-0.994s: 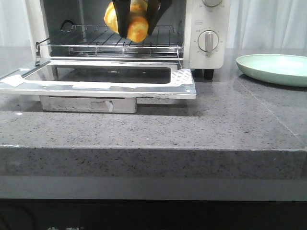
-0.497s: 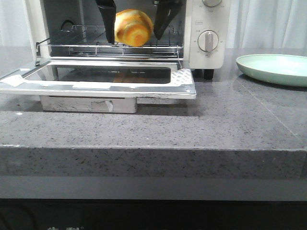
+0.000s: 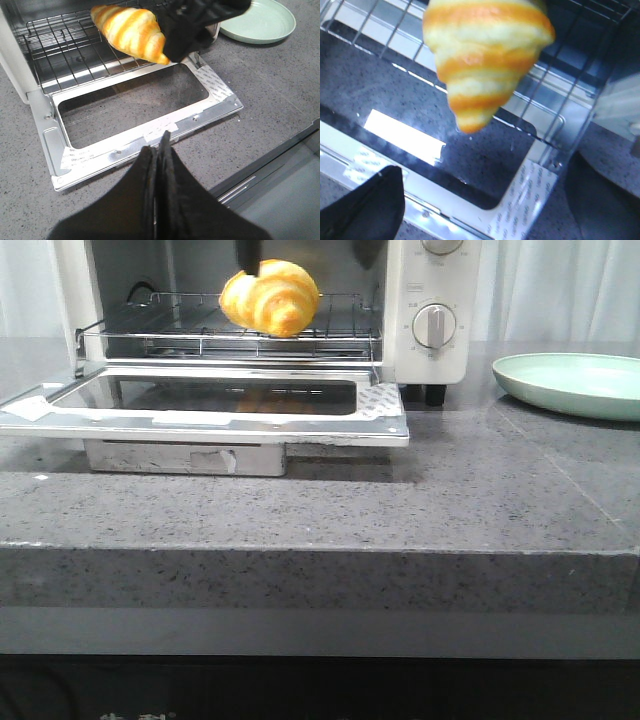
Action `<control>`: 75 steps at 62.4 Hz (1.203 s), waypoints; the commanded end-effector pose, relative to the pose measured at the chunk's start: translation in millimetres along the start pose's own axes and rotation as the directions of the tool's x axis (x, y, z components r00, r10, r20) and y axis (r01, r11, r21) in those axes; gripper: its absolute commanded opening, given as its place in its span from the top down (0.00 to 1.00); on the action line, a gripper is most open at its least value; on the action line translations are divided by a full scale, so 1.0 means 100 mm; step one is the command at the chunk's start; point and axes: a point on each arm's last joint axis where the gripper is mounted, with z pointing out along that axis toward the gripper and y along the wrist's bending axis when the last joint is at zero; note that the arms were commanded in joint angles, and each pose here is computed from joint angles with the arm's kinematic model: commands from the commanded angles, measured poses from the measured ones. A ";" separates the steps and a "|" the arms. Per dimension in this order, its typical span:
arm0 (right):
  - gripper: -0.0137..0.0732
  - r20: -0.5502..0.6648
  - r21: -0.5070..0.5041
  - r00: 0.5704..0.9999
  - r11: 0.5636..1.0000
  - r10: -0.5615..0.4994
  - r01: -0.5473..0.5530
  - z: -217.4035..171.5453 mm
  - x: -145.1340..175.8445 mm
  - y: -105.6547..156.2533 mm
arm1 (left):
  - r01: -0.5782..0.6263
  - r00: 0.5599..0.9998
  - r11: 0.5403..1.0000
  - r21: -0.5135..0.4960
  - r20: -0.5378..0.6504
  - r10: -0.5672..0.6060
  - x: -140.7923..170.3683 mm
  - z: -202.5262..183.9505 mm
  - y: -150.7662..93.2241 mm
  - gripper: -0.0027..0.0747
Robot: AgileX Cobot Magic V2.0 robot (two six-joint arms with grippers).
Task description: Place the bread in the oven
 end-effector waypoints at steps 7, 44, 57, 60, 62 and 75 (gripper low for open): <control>0.09 0.190 0.002 0.982 1.000 -0.006 0.006 -0.60 0.23 -0.37 | 0.015 0.995 1.000 0.012 0.096 -0.016 -0.12 -0.07 -0.01 0.99; 0.09 0.435 0.000 0.897 0.997 0.071 -0.080 -1.40 1.65 -1.04 | 0.015 0.995 1.000 0.012 0.096 -0.016 -0.12 -0.07 -0.01 0.99; 0.09 0.474 0.015 0.879 0.997 0.058 -0.073 -1.48 2.09 -1.11 | 0.015 0.995 1.000 0.012 0.096 -0.016 -0.12 -0.07 -0.01 0.99; 0.09 0.484 0.024 0.874 0.997 0.051 -0.072 -1.51 2.17 -1.12 | 0.015 0.995 1.000 0.012 0.096 -0.016 -0.12 -0.07 -0.01 0.99; 0.09 0.485 0.028 0.873 0.997 0.049 -0.071 -1.52 2.20 -1.13 | 0.015 0.995 1.000 0.012 0.096 -0.016 -0.12 -0.07 -0.01 0.99; 0.26 0.470 0.043 0.881 0.996 0.045 -0.074 -1.54 2.26 -1.15 | 0.015 0.995 1.000 0.012 0.096 -0.016 -0.12 -0.07 -0.01 0.99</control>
